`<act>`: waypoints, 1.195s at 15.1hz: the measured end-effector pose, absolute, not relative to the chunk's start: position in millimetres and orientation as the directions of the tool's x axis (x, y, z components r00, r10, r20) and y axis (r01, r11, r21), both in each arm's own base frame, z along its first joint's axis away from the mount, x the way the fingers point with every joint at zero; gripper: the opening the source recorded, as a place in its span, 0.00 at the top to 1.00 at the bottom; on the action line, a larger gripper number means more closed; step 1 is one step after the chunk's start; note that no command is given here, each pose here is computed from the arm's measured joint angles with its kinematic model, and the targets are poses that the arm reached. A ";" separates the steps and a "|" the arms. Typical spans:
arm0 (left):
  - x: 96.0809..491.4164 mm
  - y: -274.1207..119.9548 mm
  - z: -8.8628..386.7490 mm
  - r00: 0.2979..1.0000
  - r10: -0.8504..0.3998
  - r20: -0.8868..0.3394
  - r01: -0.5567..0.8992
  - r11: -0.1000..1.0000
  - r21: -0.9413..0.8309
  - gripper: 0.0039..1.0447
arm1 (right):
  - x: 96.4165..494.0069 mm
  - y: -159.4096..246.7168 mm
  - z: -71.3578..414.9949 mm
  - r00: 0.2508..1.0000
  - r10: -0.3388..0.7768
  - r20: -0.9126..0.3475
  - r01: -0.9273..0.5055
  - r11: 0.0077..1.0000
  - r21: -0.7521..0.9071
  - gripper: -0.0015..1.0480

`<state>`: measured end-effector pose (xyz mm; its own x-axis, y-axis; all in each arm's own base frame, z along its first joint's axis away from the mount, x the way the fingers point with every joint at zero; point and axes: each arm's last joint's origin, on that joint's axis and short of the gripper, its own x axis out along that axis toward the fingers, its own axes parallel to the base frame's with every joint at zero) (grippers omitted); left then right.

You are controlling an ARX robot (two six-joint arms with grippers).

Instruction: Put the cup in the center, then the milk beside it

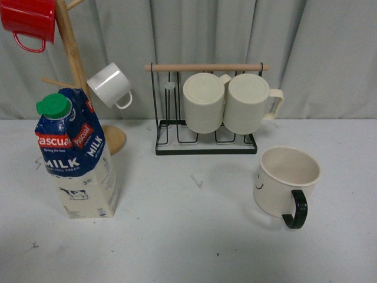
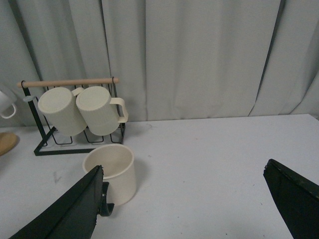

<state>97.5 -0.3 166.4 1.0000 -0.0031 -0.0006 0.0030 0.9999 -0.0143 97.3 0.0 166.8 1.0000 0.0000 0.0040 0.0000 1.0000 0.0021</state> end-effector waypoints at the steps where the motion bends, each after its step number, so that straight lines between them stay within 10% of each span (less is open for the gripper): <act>1: 97.5 -0.3 166.4 1.000 -0.003 -0.001 0.003 1.000 -0.014 0.06 | 97.3 0.0 166.8 1.000 0.000 0.004 0.000 1.000 0.002 0.06; 18: 97.5 -0.3 166.4 1.000 -0.003 -0.001 0.003 1.000 -0.014 0.06 | 97.2 0.0 166.9 1.000 0.000 0.004 0.000 1.000 0.002 0.06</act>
